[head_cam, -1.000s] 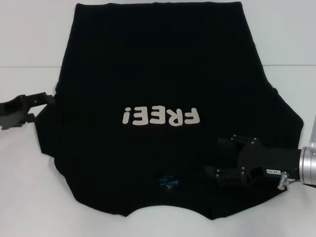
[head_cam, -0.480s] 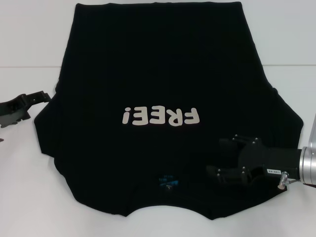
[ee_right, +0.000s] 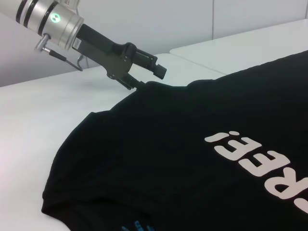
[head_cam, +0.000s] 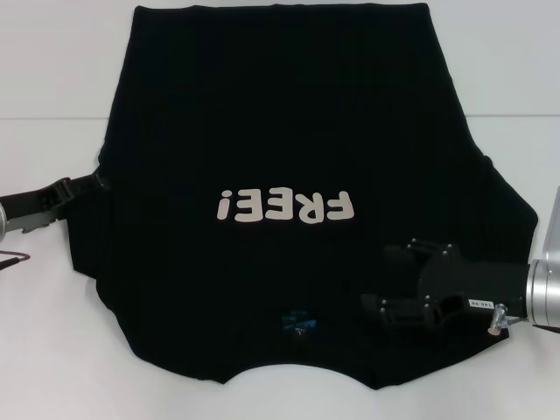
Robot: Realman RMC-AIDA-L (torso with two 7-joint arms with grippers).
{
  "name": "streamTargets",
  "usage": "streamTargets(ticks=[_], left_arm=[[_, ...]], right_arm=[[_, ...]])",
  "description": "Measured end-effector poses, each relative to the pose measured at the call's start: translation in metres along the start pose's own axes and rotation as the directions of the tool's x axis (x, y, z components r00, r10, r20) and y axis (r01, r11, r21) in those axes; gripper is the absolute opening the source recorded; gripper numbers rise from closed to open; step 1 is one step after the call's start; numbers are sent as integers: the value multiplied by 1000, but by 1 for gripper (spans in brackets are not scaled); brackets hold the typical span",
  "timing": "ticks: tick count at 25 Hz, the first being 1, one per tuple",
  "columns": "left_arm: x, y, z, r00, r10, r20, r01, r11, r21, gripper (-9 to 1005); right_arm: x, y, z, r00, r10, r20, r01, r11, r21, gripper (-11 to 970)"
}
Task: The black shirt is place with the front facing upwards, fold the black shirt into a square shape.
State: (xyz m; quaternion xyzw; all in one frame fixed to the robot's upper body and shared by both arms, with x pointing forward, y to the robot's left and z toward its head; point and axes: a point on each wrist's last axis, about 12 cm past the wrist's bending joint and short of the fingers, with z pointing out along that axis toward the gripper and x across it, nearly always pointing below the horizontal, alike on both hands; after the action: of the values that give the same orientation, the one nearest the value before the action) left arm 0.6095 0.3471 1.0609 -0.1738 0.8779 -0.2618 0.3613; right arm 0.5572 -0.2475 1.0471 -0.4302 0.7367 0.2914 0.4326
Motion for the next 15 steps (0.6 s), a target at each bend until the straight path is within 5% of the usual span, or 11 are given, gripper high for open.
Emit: streamTargets(ticks=[15], left_arm=[[2, -5, 4, 999, 34, -23, -34, 999, -4, 895]], right_arm=[[-1, 0, 0, 1000, -2, 2, 2, 1000, -4, 930]])
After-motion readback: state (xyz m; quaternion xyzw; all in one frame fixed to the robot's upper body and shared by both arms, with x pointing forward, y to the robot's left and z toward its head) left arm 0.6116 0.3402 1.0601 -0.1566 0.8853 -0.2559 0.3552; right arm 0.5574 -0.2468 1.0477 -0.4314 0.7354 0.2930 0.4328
